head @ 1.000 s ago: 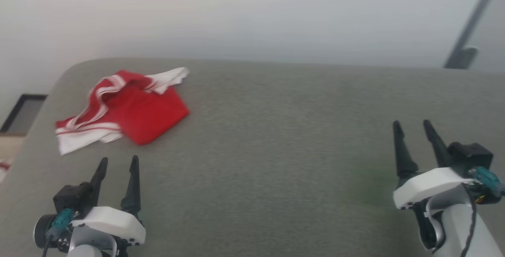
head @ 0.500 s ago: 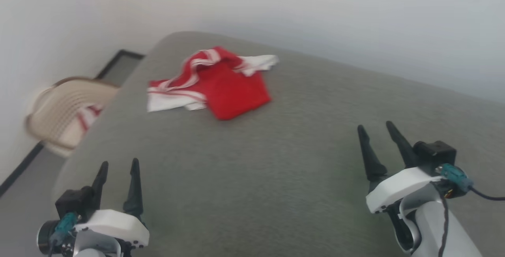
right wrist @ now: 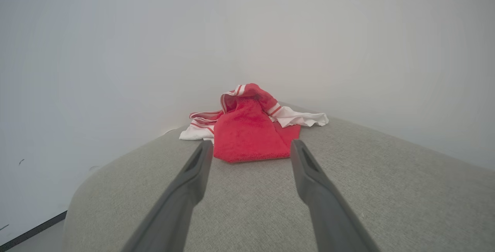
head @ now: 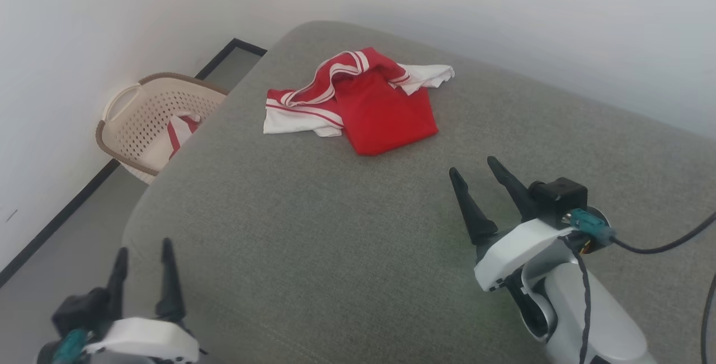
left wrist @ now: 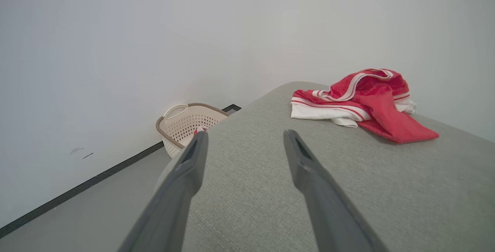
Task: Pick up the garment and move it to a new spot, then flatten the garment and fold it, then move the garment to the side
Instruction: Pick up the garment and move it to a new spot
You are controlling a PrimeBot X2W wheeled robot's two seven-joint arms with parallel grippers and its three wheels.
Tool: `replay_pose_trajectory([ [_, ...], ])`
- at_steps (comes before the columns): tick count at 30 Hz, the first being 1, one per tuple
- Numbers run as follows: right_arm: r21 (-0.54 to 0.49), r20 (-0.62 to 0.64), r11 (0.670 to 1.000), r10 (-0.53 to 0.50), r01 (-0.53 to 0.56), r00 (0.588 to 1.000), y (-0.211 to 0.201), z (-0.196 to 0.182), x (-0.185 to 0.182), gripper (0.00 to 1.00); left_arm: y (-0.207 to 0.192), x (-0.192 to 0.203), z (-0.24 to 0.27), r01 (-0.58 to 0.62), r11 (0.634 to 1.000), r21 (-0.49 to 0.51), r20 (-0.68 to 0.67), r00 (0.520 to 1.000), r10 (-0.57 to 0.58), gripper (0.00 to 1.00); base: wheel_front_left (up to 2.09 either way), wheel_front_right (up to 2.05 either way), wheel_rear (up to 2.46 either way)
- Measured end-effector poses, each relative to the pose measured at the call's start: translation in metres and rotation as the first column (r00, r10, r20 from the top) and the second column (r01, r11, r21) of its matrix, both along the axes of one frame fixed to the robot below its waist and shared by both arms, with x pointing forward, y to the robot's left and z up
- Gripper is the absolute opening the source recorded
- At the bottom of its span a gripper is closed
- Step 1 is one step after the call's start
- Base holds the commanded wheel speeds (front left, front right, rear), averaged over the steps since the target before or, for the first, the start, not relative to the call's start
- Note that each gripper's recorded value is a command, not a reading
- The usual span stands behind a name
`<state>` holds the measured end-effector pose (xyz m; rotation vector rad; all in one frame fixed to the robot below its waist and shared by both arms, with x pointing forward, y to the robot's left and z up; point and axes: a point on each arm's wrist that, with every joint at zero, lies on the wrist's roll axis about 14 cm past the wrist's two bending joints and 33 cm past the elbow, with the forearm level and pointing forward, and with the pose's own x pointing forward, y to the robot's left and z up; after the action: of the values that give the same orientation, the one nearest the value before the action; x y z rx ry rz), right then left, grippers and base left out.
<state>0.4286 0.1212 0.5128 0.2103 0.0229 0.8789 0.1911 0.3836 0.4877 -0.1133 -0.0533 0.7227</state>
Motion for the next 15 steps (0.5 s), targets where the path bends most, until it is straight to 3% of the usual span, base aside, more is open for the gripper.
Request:
replay_pose_trajectory([
  [7, 0.012, -0.022, 0.998, -0.066, 0.066, 0.998, -0.021, -0.008, 0.016, 1.0, -0.02, 0.065, 0.015, 0.188, 0.981, 0.057, -0.015, 0.982, -0.187, 1.0, 0.0, 0.0, 0.0],
  [11, 0.028, 0.003, 0.993, -0.119, 0.119, 0.993, -0.039, -0.001, 0.028, 1.0, -0.024, 0.128, 0.045, 0.325, 0.936, 0.134, -0.013, 0.945, -0.326, 1.0, 0.0, 0.0, 0.0],
  [15, 0.006, -0.017, 0.973, -0.231, 0.232, 0.973, -0.084, -0.018, 0.053, 1.0, -0.031, 0.201, 0.059, 0.453, 0.886, 0.095, -0.052, 0.891, -0.45, 1.0, 0.0, 0.0, 0.0],
])
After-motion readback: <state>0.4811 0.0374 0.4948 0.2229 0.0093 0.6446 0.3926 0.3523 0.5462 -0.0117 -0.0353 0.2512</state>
